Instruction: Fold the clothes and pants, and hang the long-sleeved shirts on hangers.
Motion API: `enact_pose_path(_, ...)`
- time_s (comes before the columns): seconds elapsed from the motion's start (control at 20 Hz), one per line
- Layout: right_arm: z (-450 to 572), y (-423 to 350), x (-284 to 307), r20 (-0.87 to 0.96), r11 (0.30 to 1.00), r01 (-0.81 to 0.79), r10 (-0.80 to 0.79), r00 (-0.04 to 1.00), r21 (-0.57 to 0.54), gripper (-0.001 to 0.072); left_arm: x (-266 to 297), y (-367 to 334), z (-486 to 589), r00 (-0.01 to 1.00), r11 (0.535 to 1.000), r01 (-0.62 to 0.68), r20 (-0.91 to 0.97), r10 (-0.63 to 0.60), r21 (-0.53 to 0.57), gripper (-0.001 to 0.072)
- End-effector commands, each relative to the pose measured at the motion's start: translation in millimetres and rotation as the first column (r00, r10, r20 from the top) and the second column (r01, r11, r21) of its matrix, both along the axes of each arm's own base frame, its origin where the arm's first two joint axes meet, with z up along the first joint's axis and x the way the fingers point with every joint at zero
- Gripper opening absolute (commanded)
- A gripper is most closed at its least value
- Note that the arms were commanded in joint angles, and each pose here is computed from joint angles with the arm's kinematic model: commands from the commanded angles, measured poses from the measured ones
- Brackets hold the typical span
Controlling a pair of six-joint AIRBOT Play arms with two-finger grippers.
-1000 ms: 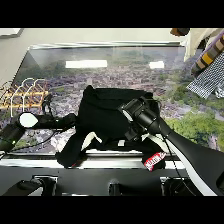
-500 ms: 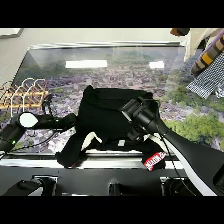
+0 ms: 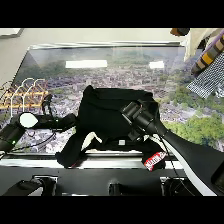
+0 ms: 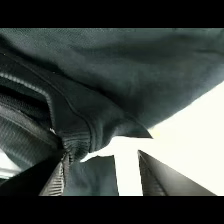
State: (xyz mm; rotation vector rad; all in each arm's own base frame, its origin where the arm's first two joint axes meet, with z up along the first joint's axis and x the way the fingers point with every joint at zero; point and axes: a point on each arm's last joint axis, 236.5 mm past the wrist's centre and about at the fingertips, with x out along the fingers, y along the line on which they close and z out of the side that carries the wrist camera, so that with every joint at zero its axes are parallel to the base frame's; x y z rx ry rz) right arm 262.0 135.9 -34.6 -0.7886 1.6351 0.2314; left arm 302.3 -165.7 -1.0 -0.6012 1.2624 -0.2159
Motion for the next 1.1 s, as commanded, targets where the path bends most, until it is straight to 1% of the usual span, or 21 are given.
enact_pose_path(0.0, -10, 2, 0, 0.004, 1.0, -0.006, 0.006, 1.0, 0.013, 0.0437, 0, 0, 0, 1.0, 1.0, 0.0, 0.0, 0.0, 0.002, 0.0575)
enact_pose_path(0.05, -10, 2, 1, 0.007, 1.0, -0.007, 0.007, 1.0, 0.015, 0.0395, 0, 0, 0, 1.0, 1.0, 0.0, 0.0, 0.0, 0.002, 0.0576)
enact_pose_path(0.1, -11, 4, 2, 0.014, 1.0, -0.009, 0.008, 1.0, 0.022, 0.039, 0, 0, 0, 1.0, 1.0, 0.0, 0.0, 0.0, 0.002, 0.0576)
enact_pose_path(0.2, -13, 9, 7, 0.036, 0.999, -0.009, 0.008, 0.999, 0.046, 0.0324, 0, 0, 0, 1.0, 1.0, 0.0, 0.0, 0.0, 0.002, 0.0575)
enact_pose_path(0.25, -14, 13, 9, 0.042, 0.998, -0.009, 0.007, 0.999, 0.063, 0.0311, 0, 0, 0, 1.0, 1.0, 0.0, 0.0, 0.0, 0.001, 0.0576)
enact_pose_path(0.3, -15, 15, 8, 0.044, 0.997, -0.002, -0.001, 0.999, 0.072, 0.0234, 0, 0, 0, 1.0, 1.0, 0.0, -0.001, 0.0, 0.001, 0.0576)
enact_pose_path(0.4, -14, 13, 6, 0.037, 0.998, 0.015, -0.018, 0.999, 0.064, 0.0051, -2, 0, -1, 1.0, 1.0, 0.009, -0.007, -0.009, 0.003, 0.0576)
enact_pose_path(0.5, -12, 7, -2, 0.016, 0.998, 0.045, -0.045, 0.999, 0.035, 0.005, -8, -4, 2, 0.998, 0.998, 0.063, -0.006, -0.063, 0.013, 0.0575)
enact_pose_path(0.55, -9, 3, -6, 0.007, 0.997, 0.072, -0.072, 0.997, 0.017, 0.005, -11, -10, 7, 0.994, 0.994, 0.109, 0.006, -0.109, 0.019, 0.0572)
enact_pose_path(0.65, -1, 0, -10, 0.024, 0.992, 0.124, -0.124, 0.992, 0.016, 0.005, -15, -30, 22, 0.979, 0.979, 0.198, 0.047, -0.201, 0.047, 0.057)
enact_pose_path(0.75, 6, 1, -9, 0.06, 0.985, 0.171, -0.173, 0.983, 0.037, 0.005, -22, -56, 35, 0.96, 0.96, 0.263, 0.079, -0.27, 0.095, 0.0569)
enact_pose_path(0.85, 10, 0, -11, 0.072, 0.978, 0.206, -0.208, 0.975, 0.04, 0.005, -38, -84, 36, 0.942, 0.937, 0.317, 0.066, -0.329, 0.144, 0.0569)
enact_pose_path(1.05, 9, 4, -13, 0.071, 0.969, 0.242, -0.246, 0.967, 0.057, 0.005, -67, -110, 2, 0.929, 0.886, 0.35, 0.009, -0.37, 0.303, 0.0569)
